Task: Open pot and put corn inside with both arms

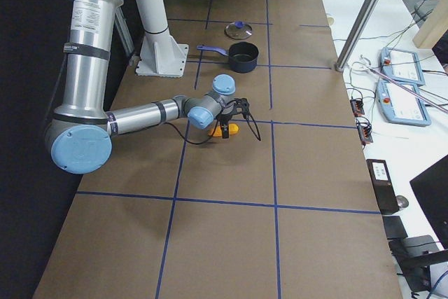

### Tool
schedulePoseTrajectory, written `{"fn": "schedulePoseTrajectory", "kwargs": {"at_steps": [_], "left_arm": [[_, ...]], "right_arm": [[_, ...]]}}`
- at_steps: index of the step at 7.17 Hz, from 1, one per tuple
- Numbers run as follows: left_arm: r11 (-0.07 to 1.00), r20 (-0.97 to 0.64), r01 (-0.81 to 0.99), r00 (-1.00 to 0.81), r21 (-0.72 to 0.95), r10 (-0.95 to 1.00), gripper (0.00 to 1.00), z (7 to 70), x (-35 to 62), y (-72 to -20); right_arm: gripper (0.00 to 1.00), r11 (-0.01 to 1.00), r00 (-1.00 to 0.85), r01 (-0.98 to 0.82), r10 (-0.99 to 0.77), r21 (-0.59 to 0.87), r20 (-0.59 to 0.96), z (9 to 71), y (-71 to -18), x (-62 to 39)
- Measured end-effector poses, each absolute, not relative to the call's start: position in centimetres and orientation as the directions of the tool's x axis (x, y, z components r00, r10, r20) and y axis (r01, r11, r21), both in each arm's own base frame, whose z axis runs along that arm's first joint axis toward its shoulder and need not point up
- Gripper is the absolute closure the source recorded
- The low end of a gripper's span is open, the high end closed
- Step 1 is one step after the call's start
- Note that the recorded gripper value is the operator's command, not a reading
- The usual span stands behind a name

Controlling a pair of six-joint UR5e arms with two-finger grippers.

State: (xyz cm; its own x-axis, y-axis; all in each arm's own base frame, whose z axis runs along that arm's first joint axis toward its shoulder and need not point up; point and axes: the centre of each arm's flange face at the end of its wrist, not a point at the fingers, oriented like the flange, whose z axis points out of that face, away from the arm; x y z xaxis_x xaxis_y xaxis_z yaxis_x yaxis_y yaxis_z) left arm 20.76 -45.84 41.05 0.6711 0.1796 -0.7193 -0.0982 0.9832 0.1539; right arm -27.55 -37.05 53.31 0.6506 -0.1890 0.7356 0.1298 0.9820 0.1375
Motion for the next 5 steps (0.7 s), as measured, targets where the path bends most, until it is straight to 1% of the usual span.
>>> {"fn": "schedulePoseTrajectory", "kwargs": {"at_steps": [1,2,3,4,5], "left_arm": [[0.983,-0.719,-0.097,0.672,0.153,0.179,0.01,41.1,20.7,-45.8],[0.983,-0.719,-0.097,0.672,0.153,0.178,0.01,41.1,20.6,-45.8],[0.984,-0.719,-0.096,0.672,0.152,0.176,0.01,41.1,20.5,-45.6],[0.984,-0.719,-0.095,0.673,0.15,0.175,0.01,41.2,20.4,-45.4],[0.984,-0.718,-0.095,0.673,0.149,0.174,0.01,41.3,20.3,-45.4]], "right_arm": [[0.03,0.981,0.659,0.138,-0.195,0.139,0.726,53.9,-36.9,-28.2],[0.16,0.98,0.664,0.144,-0.2,0.14,0.72,54.2,-36.9,-28.9],[0.78,0.979,0.665,0.147,-0.205,0.143,0.718,54.3,-37.3,-29.8],[1.0,0.979,0.665,0.147,-0.206,0.144,0.718,54.3,-37.8,-30.5],[1.0,0.978,0.663,0.149,-0.206,0.143,0.719,54.3,-38.0,-30.7]]}}
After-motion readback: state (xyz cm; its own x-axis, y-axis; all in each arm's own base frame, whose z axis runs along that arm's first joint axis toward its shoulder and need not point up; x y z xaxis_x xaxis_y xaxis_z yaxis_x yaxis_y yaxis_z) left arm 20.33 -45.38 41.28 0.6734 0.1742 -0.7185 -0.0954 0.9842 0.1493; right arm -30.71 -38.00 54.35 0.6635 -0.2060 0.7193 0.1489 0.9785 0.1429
